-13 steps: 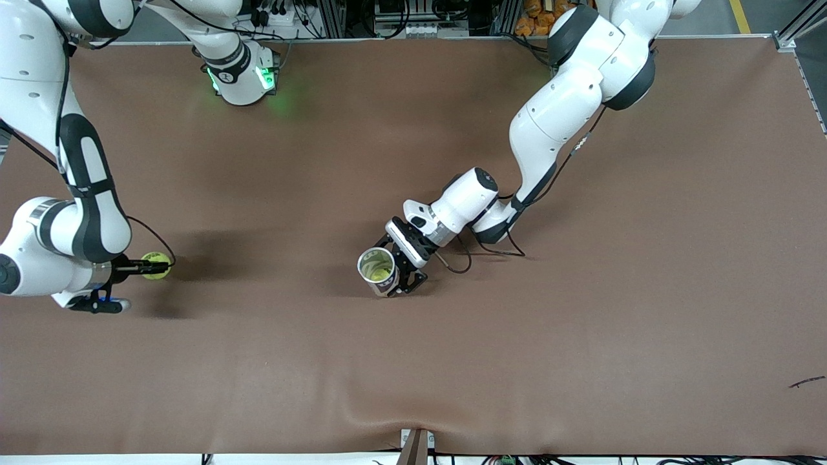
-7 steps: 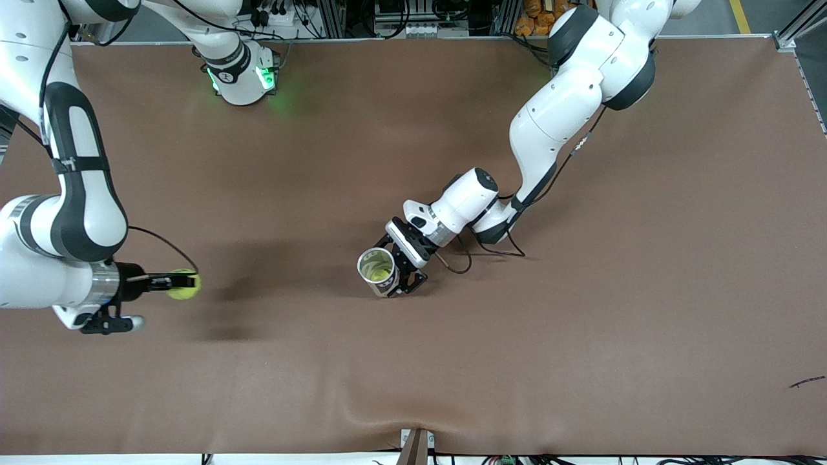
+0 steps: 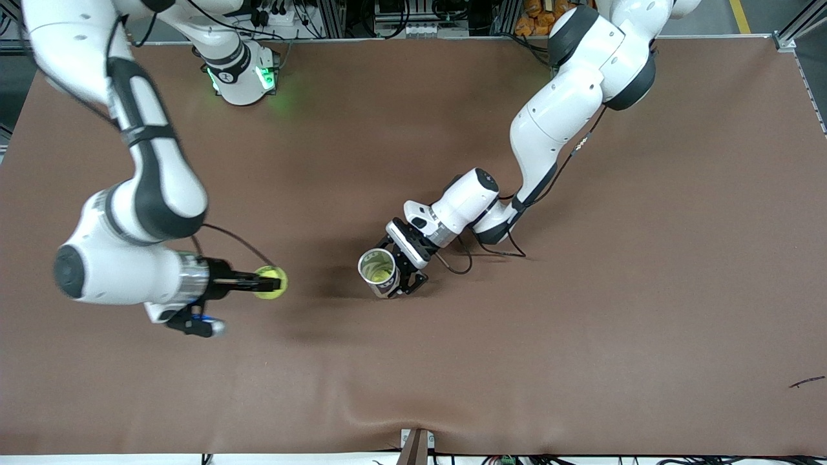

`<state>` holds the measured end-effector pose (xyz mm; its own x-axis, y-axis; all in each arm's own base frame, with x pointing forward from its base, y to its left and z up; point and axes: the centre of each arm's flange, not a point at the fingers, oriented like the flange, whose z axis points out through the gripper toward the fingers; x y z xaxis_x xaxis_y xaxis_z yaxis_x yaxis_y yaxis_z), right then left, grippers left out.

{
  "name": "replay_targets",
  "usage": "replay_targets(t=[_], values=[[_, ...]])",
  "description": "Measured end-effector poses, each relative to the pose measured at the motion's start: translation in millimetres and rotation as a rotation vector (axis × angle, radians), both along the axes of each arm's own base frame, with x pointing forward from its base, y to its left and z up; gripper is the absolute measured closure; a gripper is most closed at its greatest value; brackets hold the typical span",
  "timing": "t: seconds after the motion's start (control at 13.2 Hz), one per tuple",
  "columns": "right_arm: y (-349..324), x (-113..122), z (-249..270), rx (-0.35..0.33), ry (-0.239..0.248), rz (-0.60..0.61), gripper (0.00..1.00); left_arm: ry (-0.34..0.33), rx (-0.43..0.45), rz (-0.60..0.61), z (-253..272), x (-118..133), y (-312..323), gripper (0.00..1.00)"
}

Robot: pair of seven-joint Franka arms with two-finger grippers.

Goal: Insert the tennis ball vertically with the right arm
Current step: 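Carry the second ball over the tube and open the right gripper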

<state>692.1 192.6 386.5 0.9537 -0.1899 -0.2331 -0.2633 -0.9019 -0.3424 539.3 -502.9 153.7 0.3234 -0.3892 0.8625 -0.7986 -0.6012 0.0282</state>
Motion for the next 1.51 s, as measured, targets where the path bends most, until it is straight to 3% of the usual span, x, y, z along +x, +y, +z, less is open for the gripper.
replay_targets(t=[0.53, 0.75, 1.21, 1.43, 1.51], values=[[155, -32, 37, 0.026, -0.023, -0.299, 0.33, 0.000, 0.000, 0.001, 0, 0, 0, 0.15], [194, -50, 31, 0.025, -0.008, -0.307, 0.33, -0.001, 0.000, 0.001, 0, 0, 0, 0.15], [177, -42, 18, -0.029, -0.008, -0.316, 0.33, -0.001, 0.000, 0.001, 0, 0, 0, 0.15], [177, -44, 14, -0.048, -0.001, -0.306, 0.05, -0.001, 0.000, 0.001, 0, 0, 0, 0.15], [177, -44, 14, -0.050, 0.003, -0.304, 0.00, -0.001, -0.001, 0.001, 0, 0, 0, 0.15]])
